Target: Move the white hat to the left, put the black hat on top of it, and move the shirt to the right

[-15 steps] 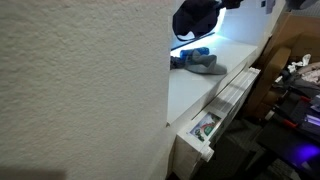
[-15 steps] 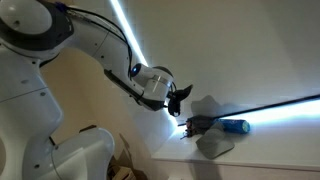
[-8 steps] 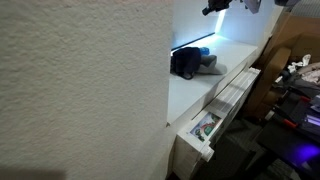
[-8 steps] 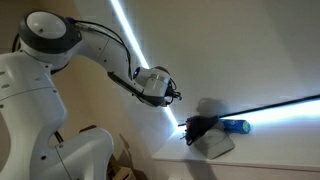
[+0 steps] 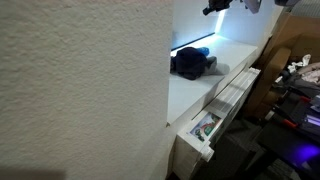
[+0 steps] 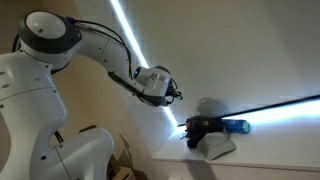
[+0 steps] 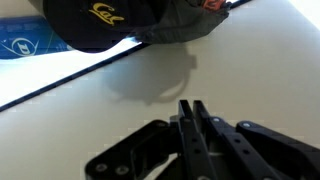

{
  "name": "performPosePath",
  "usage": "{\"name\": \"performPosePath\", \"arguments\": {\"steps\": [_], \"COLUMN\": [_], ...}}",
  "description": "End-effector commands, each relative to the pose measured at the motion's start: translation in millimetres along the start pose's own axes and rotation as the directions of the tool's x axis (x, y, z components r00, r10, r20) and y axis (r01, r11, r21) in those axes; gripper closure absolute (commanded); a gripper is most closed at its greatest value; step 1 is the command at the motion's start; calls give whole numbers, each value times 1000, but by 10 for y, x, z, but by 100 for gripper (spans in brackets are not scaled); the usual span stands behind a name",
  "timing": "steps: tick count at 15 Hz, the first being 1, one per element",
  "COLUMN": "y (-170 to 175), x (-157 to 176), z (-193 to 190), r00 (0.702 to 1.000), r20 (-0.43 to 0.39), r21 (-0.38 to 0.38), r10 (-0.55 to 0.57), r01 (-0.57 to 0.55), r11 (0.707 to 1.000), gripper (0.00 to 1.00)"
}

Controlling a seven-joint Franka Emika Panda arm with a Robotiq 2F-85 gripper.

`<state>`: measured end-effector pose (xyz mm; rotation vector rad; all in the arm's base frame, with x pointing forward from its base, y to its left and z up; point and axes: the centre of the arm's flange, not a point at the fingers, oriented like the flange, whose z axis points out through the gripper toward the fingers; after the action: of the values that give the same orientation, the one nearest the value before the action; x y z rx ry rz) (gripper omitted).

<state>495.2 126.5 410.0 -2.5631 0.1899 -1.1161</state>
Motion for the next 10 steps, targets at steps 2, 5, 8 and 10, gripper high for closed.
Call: {"name": "performPosePath", "arguments": {"steps": [2,5,8,10], "y": [71,-226,-349,-355], "x": [126,-239,-668,-1080], "z": [138,744,1046,608], "r00": [997,977,923,928], "r20": [79,211,377,365], "r21": [148,144,159,119], "r10": [5,-36,-81,-77], "r01": [-16,5,22,36], "r11": [989,990,987,992], "gripper": [57,36,14,26]}}
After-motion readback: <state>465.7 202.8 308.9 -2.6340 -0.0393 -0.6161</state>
